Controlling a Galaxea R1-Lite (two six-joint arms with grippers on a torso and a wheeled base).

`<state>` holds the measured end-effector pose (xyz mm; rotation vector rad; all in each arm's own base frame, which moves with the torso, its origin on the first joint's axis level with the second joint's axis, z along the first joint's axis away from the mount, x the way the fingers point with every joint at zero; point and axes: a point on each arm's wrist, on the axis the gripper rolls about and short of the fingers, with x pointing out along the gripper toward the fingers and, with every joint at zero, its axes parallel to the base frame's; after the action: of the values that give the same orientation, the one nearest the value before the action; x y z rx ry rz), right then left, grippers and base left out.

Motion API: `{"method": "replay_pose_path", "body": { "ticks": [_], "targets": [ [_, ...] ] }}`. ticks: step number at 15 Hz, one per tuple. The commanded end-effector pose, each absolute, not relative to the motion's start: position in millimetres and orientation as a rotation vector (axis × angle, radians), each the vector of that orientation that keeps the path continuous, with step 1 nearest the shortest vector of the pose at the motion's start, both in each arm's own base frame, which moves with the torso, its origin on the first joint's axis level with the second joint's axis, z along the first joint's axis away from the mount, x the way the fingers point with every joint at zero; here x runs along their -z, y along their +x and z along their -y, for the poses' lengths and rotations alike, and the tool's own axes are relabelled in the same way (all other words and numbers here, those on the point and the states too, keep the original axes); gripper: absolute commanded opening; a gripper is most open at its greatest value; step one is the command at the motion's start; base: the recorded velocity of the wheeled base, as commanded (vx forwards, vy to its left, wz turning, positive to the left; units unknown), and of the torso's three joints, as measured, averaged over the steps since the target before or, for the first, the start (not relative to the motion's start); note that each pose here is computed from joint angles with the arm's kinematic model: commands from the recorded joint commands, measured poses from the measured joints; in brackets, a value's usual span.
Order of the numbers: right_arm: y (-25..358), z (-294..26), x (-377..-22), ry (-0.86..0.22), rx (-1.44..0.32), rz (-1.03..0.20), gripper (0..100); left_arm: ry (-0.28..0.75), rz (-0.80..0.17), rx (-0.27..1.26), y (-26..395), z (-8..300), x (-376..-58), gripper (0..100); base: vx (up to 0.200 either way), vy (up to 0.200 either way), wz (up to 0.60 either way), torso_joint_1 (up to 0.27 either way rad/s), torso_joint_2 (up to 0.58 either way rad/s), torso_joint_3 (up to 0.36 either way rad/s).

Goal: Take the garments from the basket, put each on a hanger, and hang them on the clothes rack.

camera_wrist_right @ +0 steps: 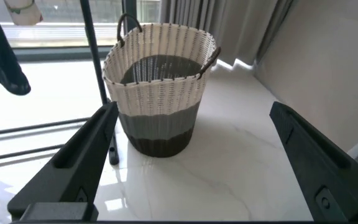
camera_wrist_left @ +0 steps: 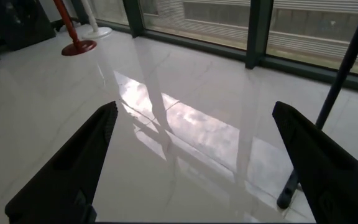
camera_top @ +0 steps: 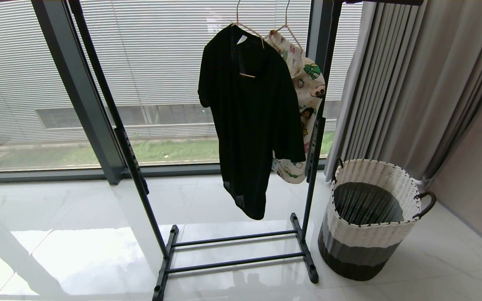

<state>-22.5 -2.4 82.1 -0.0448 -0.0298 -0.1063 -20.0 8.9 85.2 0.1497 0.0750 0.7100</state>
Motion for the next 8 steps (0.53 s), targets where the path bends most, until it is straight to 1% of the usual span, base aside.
{"method": "replay_pose_path", "body": {
  "ticks": [1,2,4,5,6,7,8],
  "targets": [
    [-23.0,2.1,-79.7,-0.055,0.093,0.039,100,0.108,-0.052,-0.614,-18.7,-7.1,-85.2,100,0.000,0.000,0.00,0.000,0.00,0.000],
    [-22.9,1.6,-79.7,-0.049,0.073,0.040,100,0.082,-0.045,-0.536,-17.8,-5.7,-84.7,100,0.000,0.000,0.00,0.000,0.00,0.000],
    [-22.9,-0.3,-75.9,-0.043,-0.014,0.002,100,0.027,-0.038,-0.289,-15.5,-0.6,-83.8,100,0.000,0.000,0.00,0.000,0.00,0.000],
    [-22.9,-0.3,-75.6,-0.038,-0.015,-0.001,100,-0.015,-0.070,-0.171,-15.0,1.4,-80.2,100,0.000,0.000,0.00,0.000,0.00,0.000],
    [-22.9,-0.3,-75.6,-0.031,-0.015,-0.001,100,-0.042,-0.110,-0.166,-15.1,1.2,-76.6,100,0.000,0.000,0.00,0.000,0.00,0.000],
    [-22.9,-0.3,-75.4,-0.029,-0.014,-0.003,100,-0.039,-0.102,-0.126,-15.5,0.5,-77.0,100,0.000,0.000,0.00,0.000,0.00,0.000],
    [-22.9,-0.3,-75.4,-0.029,-0.014,-0.003,100,-0.033,-0.101,-0.126,-15.5,0.5,-77.2,100,0.000,0.000,0.00,0.000,0.00,0.000]
  ]
}}
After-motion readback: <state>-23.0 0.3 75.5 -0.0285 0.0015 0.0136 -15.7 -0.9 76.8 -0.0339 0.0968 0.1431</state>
